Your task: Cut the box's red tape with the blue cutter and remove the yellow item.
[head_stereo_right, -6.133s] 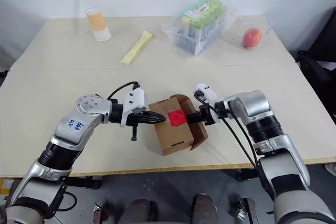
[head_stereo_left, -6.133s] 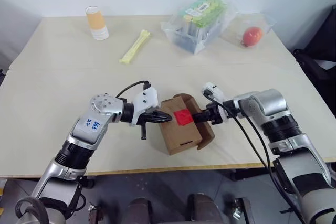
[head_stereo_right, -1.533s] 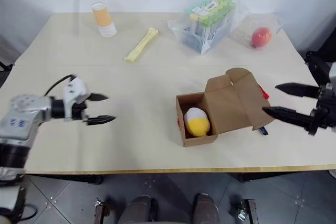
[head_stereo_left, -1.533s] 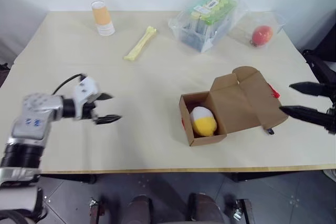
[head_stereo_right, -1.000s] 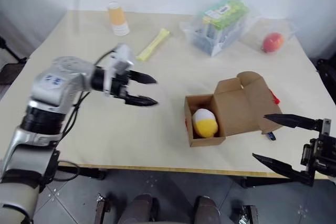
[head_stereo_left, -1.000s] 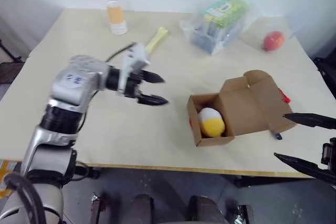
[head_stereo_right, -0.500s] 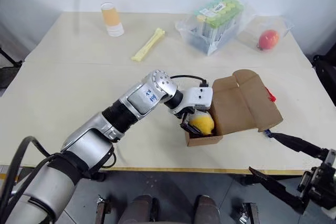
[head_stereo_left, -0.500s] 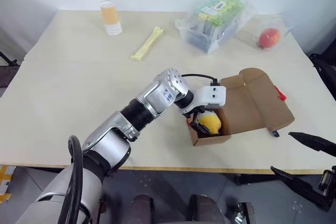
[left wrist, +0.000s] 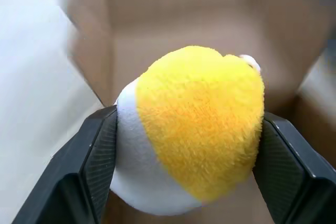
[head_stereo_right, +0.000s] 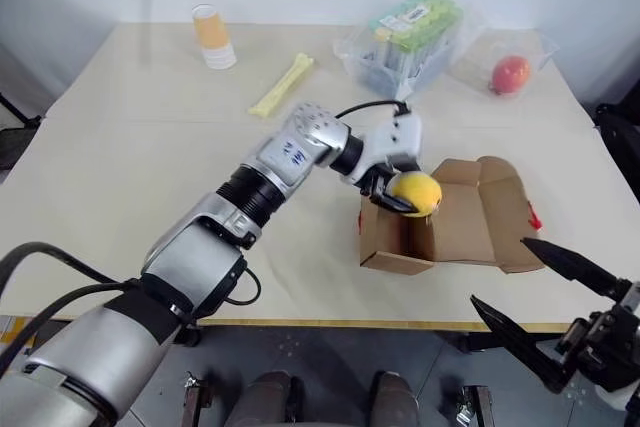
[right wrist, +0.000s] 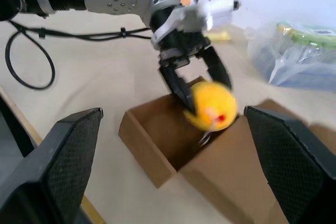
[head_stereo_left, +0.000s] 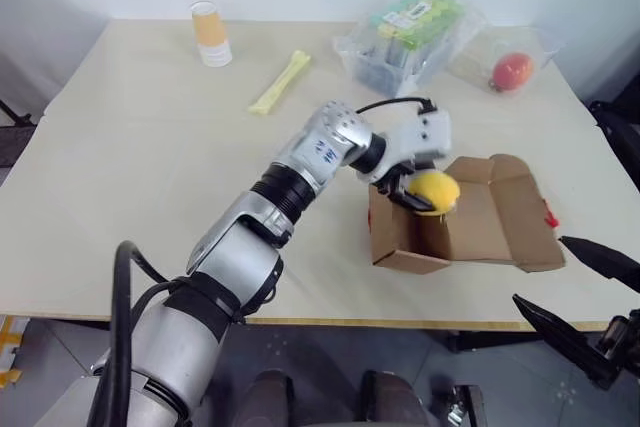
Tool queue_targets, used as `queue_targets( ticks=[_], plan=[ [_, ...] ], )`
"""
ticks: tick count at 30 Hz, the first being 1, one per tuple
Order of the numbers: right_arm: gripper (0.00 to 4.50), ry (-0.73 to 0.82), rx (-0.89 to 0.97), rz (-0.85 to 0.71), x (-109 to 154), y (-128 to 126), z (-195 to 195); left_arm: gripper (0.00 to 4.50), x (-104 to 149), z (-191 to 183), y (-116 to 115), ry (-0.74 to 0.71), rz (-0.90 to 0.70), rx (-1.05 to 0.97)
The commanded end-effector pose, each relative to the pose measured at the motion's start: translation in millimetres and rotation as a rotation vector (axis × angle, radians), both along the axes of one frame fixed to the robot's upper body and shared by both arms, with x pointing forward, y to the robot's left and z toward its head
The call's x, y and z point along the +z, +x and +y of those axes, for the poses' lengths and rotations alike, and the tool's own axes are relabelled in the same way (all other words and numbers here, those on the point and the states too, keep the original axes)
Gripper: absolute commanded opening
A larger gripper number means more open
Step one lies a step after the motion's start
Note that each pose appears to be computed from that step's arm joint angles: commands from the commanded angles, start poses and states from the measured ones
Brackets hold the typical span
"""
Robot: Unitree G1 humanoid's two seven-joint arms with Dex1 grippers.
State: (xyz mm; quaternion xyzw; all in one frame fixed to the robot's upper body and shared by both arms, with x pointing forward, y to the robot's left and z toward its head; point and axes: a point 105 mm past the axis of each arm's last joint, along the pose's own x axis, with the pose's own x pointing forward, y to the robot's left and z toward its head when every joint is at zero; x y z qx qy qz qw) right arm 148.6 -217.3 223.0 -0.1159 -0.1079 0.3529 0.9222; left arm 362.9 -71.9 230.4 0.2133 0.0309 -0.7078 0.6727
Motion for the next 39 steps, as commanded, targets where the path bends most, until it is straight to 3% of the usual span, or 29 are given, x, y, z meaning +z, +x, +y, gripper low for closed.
queue_targets(
  ticks=[1, 4, 7, 9, 13, 16, 19, 20, 27, 34, 39],
  plan=[
    [4.5, 0.058, 0.038, -0.042, 9.1, 6.2, 6.7, 3.64, 47.0, 30.8, 14.2, -0.306, 0.051, 0.061],
    [4.5, 0.109, 0.09, -0.056, 9.5, 16.4, 15.4, 3.64, 63.5, 85.1, 32.8, -0.548, 0.086, 0.194],
    [4.5, 0.149, 0.188, -0.072, 7.1, 28.7, 33.5, 3.25, 49.5, 161.1, 54.3, -0.704, 0.078, 0.471],
    [4.5, 0.168, 0.24, -0.09, 6.7, 35.6, 44.1, 2.86, 24.0, 205.3, 52.4, -0.682, 0.058, 0.619],
    [4.5, 0.166, 0.288, -0.094, -0.7, 52.5, 55.3, 2.86, -14.5, 278.8, 34.7, -0.644, 0.036, 0.893],
    [4.5, 0.14, 0.349, -0.097, -5.2, 62.1, 62.2, 2.86, -43.9, 314.5, 11.8, -0.525, -0.011, 1.024],
    [4.5, 0.126, 0.383, -0.101, -7.5, 69.3, 64.4, 2.86, -61.4, 329.7, -0.7, -0.468, -0.016, 1.088],
    [4.5, 0.105, 0.395, -0.093, -10.8, 70.0, 64.8, 2.86, -59.7, 330.6, -0.2, -0.513, 0.009, 1.118],
    [4.5, 0.078, 0.424, -0.084, -11.1, 70.4, 62.8, 4.42, -61.8, 331.8, -4.8, -0.388, -0.066, 1.158],
    [4.5, 0.036, 0.441, -0.061, -9.7, 72.9, 52.9, 4.42, -52.3, 347.1, -37.4, -0.388, -0.086, 1.078],
    [4.5, 0.009, 0.437, -0.063, -6.8, 75.5, 45.5, 4.42, -57.2, 353.4, -64.8, -0.307, -0.022, 1.054]
  ],
)
